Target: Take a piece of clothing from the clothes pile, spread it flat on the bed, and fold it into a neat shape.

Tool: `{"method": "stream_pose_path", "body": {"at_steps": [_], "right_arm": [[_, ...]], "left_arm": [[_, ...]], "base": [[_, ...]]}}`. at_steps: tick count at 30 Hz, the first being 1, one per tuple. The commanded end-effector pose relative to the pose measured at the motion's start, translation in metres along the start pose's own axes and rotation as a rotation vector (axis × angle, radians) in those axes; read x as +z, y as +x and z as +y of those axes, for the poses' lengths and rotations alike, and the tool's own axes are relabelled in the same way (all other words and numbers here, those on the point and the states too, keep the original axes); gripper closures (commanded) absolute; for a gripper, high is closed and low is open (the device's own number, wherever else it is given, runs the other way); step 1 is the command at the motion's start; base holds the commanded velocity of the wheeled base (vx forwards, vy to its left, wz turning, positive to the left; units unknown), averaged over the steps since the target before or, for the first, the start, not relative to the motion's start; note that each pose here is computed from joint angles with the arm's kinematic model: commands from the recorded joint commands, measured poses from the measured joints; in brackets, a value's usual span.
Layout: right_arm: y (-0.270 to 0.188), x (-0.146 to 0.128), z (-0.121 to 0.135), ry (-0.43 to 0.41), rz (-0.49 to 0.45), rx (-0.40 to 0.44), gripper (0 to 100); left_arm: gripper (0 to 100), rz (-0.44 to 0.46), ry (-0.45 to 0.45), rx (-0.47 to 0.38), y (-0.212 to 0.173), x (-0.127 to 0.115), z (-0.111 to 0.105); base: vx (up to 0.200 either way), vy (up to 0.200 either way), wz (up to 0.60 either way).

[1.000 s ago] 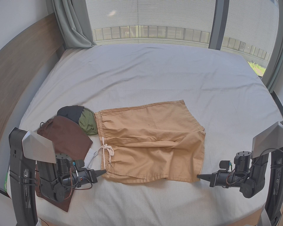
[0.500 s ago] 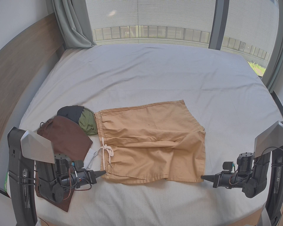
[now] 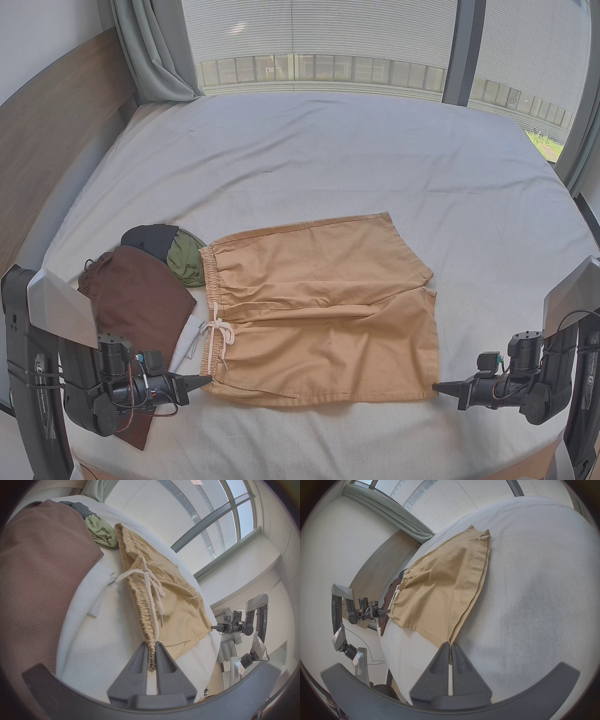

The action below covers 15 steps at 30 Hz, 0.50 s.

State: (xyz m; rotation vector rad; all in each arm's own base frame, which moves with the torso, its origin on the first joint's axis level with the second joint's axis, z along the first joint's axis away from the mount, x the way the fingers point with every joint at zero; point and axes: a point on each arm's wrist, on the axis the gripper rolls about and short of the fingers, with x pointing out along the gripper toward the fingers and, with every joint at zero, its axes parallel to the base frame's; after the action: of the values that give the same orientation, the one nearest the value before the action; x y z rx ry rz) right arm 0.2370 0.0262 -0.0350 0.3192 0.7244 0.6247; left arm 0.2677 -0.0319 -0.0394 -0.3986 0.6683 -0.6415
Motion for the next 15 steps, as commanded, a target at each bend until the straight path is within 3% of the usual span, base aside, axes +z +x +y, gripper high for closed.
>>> {"method": "stream_pose_path", "body": {"at_steps": [1,15], "right_arm": [[-0.004,-0.005,0.000,0.014,0.017,-0.009,100],[-0.015,-0.016,-0.006,0.004,0.051,-0.042,100]], "left_arm": [[100,0.009,-0.007,0.017,-0.009,-0.003,0.001],[100,0.029,-0.009,0.001,-0.009,-0.008,-0.001]], "base": [[0.000,0.000,0.00],[0.000,0.000,0.00]]}}
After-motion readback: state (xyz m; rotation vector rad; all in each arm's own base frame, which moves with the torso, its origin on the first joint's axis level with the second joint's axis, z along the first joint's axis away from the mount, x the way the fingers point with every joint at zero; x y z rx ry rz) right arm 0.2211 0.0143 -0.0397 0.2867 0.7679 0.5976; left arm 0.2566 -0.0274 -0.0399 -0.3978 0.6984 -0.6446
